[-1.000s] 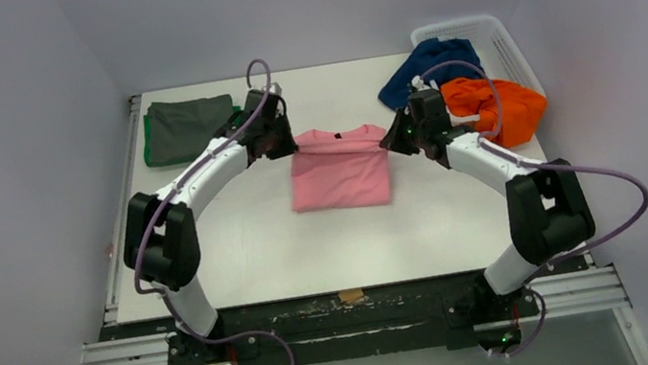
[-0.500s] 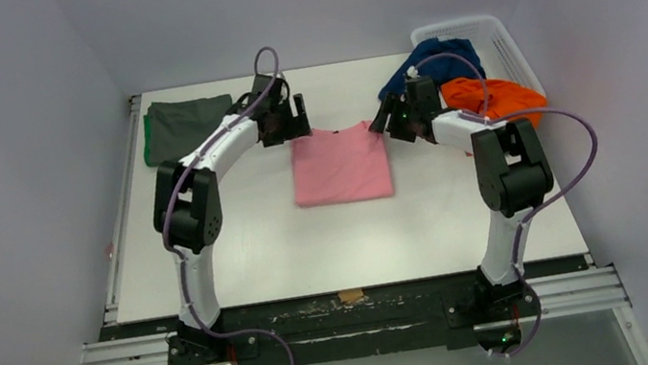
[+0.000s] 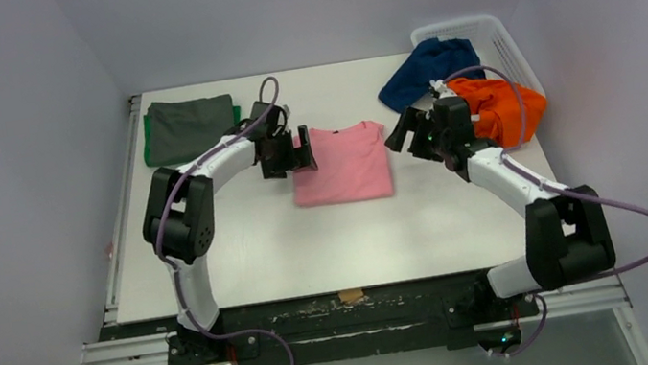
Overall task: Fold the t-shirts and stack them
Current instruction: Fold the long partially folded tshirt into a neat square, then put the neatly folded tshirt into the corner of the board with the left arm
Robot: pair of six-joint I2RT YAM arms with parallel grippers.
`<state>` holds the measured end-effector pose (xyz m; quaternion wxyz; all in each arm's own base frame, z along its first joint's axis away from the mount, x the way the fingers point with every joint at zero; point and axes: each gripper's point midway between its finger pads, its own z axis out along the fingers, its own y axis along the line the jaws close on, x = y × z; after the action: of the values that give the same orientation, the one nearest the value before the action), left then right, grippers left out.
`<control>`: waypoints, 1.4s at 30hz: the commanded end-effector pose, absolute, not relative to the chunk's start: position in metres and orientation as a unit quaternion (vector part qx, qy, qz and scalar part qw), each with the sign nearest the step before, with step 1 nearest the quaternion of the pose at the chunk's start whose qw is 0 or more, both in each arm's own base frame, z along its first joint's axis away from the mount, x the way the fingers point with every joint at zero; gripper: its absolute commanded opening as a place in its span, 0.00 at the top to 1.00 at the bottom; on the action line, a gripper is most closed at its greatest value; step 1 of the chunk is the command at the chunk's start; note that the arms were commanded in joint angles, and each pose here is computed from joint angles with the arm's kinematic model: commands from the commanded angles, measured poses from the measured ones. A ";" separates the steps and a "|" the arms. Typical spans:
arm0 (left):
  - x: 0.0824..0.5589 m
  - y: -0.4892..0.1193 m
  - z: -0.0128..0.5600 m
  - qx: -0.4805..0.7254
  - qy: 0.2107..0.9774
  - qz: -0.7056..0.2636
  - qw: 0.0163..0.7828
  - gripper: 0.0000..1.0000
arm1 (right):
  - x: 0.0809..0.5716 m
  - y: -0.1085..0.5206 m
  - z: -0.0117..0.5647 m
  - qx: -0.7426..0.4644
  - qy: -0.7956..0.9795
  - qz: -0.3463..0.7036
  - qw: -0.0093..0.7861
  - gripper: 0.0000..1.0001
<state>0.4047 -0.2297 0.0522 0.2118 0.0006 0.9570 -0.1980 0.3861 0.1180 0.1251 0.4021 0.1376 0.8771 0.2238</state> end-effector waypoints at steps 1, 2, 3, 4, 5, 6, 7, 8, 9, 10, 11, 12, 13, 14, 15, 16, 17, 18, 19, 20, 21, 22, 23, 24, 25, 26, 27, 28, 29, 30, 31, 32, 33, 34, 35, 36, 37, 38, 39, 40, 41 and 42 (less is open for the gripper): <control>0.411 -0.248 0.038 0.011 0.952 -0.234 0.199 0.12 | 0.367 0.111 0.133 0.133 0.876 0.217 0.410 0.13; 0.411 -0.251 0.031 0.012 0.954 -0.235 0.187 0.17 | 0.364 0.111 0.134 0.130 0.875 0.218 0.413 0.13; 0.411 -0.254 0.027 0.014 0.954 -0.238 0.181 0.23 | 0.362 0.111 0.136 0.129 0.872 0.220 0.417 0.13; 0.412 -0.258 0.028 0.017 0.953 -0.240 0.184 0.27 | 0.360 0.110 0.136 0.131 0.872 0.218 0.419 0.14; 0.410 -0.262 0.028 0.020 0.953 -0.238 0.188 0.31 | 0.358 0.108 0.136 0.132 0.871 0.215 0.420 0.14; 0.409 -0.266 0.030 0.028 0.952 -0.235 0.191 0.35 | 0.357 0.107 0.137 0.133 0.871 0.214 0.422 0.13; 0.408 -0.269 0.028 0.033 0.955 -0.226 0.191 0.39 | 0.356 0.108 0.138 0.131 0.870 0.216 0.423 0.14; 0.406 -0.271 0.025 0.037 0.958 -0.213 0.188 0.44 | 0.356 0.108 0.140 0.129 0.869 0.218 0.425 0.14; 0.405 -0.271 0.024 0.042 0.963 -0.191 0.185 0.52 | 0.355 0.109 0.142 0.127 0.868 0.220 0.427 0.14; 0.408 -0.273 0.026 0.050 0.965 -0.170 0.192 0.61 | 0.355 0.109 0.144 0.127 0.867 0.221 0.429 0.14; 0.409 -0.275 0.026 0.056 0.968 -0.152 0.194 0.70 | 0.354 0.109 0.145 0.125 0.865 0.222 0.432 0.14; 0.410 -0.276 0.025 0.063 0.970 -0.134 0.195 0.80 | 0.353 0.109 0.147 0.123 0.864 0.223 0.435 0.14; 0.411 -0.277 0.025 0.067 0.971 -0.120 0.194 0.89 | 0.352 0.108 0.147 0.123 0.863 0.222 0.436 0.14; 0.410 -0.276 0.025 0.071 0.974 -0.109 0.185 1.00 | 0.351 0.107 0.148 0.124 0.863 0.219 0.438 0.14; 0.412 -0.276 0.026 0.072 0.975 -0.107 0.184 1.00 | 0.350 0.105 0.150 0.124 0.862 0.216 0.441 0.14; 0.411 -0.276 0.026 0.074 0.975 -0.110 0.176 1.00 | 0.350 0.104 0.151 0.124 0.861 0.214 0.445 0.14; 0.411 -0.276 0.025 0.076 0.975 -0.115 0.172 1.00 | 0.349 0.103 0.153 0.124 0.859 0.211 0.449 0.14; 0.410 -0.276 0.026 0.081 0.975 -0.120 0.171 1.00 | 0.348 0.102 0.154 0.124 0.857 0.210 0.453 0.14; 0.410 -0.273 0.027 0.087 0.974 -0.116 0.174 1.00 | 0.348 0.100 0.155 0.124 0.856 0.208 0.456 0.14; 0.413 -0.267 0.031 0.089 0.974 -0.098 0.184 1.00 | 0.348 0.100 0.157 0.124 0.855 0.207 0.459 0.14; 0.417 -0.256 0.037 0.088 0.974 -0.071 0.199 1.00 | 0.348 0.100 0.158 0.123 0.854 0.207 0.461 0.14; 0.422 -0.246 0.045 0.089 0.972 -0.044 0.215 1.00 | 0.347 0.099 0.158 0.122 0.854 0.206 0.462 0.14; 0.428 -0.234 0.054 0.089 0.969 -0.018 0.230 1.00 | 0.347 0.099 0.159 0.122 0.853 0.206 0.463 0.14; 0.437 -0.219 0.067 0.090 0.964 0.015 0.248 1.00 | 0.347 0.099 0.160 0.120 0.853 0.205 0.465 0.14; 0.442 -0.211 0.074 0.090 0.962 0.032 0.257 1.00 | 0.347 0.099 0.160 0.120 0.853 0.205 0.465 0.14; 0.449 -0.198 0.083 0.089 0.958 0.055 0.267 1.00 | 0.347 0.099 0.160 0.120 0.852 0.205 0.466 0.15; 0.458 -0.183 0.091 0.086 0.952 0.087 0.279 1.00 | 0.347 0.098 0.161 0.120 0.852 0.205 0.467 0.15; 0.467 -0.170 0.097 0.085 0.947 0.109 0.290 1.00 | 0.347 0.099 0.161 0.119 0.852 0.205 0.467 0.15; 0.477 -0.157 0.102 0.083 0.941 0.132 0.302 1.00 | 0.347 0.099 0.161 0.119 0.851 0.206 0.468 0.15; 0.487 -0.144 0.109 0.077 0.934 0.154 0.314 1.00 | 0.348 0.099 0.161 0.119 0.850 0.208 0.469 0.15; 0.495 -0.131 0.115 0.072 0.928 0.173 0.321 1.00 | 0.349 0.101 0.161 0.117 0.850 0.211 0.468 0.15; 0.501 -0.123 0.120 0.076 0.925 0.181 0.325 1.00 | 0.350 0.102 0.161 0.115 0.851 0.212 0.467 0.15; 0.507 -0.116 0.125 0.080 0.922 0.185 0.330 1.00 | 0.350 0.102 0.160 0.114 0.852 0.212 0.465 0.15; 0.513 -0.109 0.131 0.081 0.918 0.188 0.340 1.00 | 0.351 0.103 0.159 0.114 0.853 0.213 0.463 0.15; 0.521 -0.100 0.138 0.078 0.913 0.191 0.353 1.00 | 0.351 0.103 0.158 0.113 0.854 0.213 0.462 0.15; 0.527 -0.092 0.147 0.076 0.908 0.195 0.363 1.00 | 0.352 0.103 0.157 0.114 0.854 0.212 0.461 0.15; 0.532 -0.083 0.155 0.072 0.904 0.201 0.371 1.00 | 0.352 0.104 0.155 0.113 0.855 0.212 0.459 0.16; 0.536 -0.075 0.164 0.074 0.899 0.211 0.376 1.00 | 0.353 0.104 0.155 0.113 0.856 0.213 0.458 0.16; 0.539 -0.068 0.173 0.074 0.894 0.221 0.382 1.00 | 0.353 0.105 0.155 0.112 0.856 0.215 0.457 0.16; 0.543 -0.061 0.180 0.074 0.891 0.229 0.386 1.00 | 0.353 0.105 0.155 0.111 0.857 0.215 0.456 0.16; 0.546 -0.055 0.187 0.072 0.887 0.233 0.391 1.00 | 0.354 0.105 0.154 0.111 0.857 0.215 0.456 0.16; 0.548 -0.051 0.192 0.073 0.886 0.236 0.394 1.00 | 0.355 0.105 0.154 0.112 0.856 0.213 0.457 0.16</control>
<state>0.5224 -0.0717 0.1066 0.3103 0.0737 0.9266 0.1991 0.3466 0.1027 0.1435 0.4372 0.1242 0.8663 0.2073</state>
